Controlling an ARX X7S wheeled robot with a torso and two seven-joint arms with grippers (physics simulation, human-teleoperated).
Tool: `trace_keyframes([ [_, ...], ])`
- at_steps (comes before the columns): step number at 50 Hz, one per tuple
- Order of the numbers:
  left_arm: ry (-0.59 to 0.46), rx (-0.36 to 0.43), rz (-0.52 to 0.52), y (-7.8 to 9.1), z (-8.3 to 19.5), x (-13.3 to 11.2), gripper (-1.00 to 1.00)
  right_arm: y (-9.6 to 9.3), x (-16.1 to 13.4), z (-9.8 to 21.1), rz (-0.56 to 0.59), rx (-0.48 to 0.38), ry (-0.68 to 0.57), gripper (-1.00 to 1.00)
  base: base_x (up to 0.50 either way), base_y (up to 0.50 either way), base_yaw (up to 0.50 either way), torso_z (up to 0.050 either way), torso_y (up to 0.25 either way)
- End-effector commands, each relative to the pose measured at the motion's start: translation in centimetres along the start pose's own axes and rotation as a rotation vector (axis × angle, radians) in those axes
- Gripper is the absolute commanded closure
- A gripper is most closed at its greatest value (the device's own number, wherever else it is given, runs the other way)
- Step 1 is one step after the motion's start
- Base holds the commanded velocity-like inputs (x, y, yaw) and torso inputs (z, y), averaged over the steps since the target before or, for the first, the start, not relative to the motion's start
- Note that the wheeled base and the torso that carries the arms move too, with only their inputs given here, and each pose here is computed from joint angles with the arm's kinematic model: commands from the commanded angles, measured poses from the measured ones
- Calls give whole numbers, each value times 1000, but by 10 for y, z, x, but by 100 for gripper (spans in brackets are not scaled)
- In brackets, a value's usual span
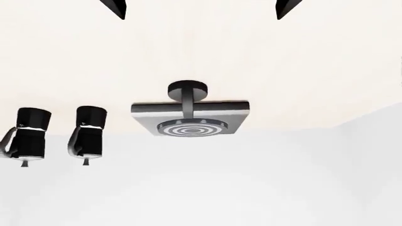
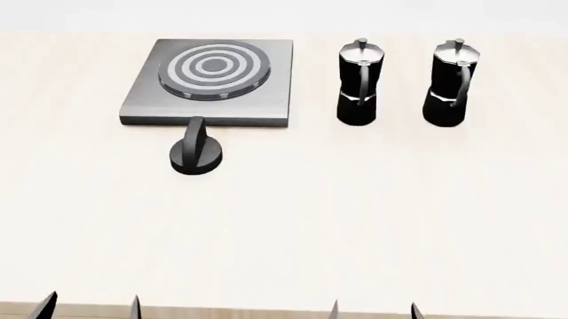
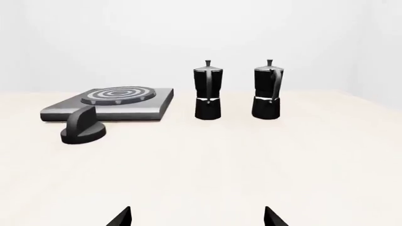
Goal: Turn off the stove.
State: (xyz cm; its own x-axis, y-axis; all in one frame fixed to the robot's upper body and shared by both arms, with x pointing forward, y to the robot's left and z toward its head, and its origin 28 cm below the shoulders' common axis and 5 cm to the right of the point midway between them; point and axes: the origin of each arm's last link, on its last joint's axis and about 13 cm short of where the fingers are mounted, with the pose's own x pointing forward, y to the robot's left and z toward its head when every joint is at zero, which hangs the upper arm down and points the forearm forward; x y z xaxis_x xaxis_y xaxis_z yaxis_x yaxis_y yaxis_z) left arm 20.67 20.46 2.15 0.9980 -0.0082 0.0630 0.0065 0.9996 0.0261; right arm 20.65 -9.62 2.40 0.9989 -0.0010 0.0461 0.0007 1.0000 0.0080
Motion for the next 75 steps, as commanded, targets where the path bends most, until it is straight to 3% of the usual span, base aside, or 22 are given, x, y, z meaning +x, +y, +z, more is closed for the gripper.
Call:
trace_keyframes([
  [1,-109,6,-19,0,21,-5,-100,-2,-3,22,-16,-5,-62,-100,0,0,0,0,0],
  [3,-125,47,-27,1,26,-5,-100,-3,-3,28,-32,24,-71,-100,0,0,0,0,0],
  [7,-156,53,-8,4,37,-6,-100,-5,-4,42,-44,14,-95,-100,0,0,0,0,0],
  [25,-276,14,15,8,96,-18,-100,-4,-17,83,-76,-33,-217,-100,0,0,0,0,0],
  [38,-321,-9,18,7,115,-25,-100,-4,-24,97,-66,-43,-262,-100,0,0,0,0,0],
  [75,-328,-25,31,9,115,-25,-100,-4,-28,98,-32,-5,-299,-100,110,0,0,0,0],
])
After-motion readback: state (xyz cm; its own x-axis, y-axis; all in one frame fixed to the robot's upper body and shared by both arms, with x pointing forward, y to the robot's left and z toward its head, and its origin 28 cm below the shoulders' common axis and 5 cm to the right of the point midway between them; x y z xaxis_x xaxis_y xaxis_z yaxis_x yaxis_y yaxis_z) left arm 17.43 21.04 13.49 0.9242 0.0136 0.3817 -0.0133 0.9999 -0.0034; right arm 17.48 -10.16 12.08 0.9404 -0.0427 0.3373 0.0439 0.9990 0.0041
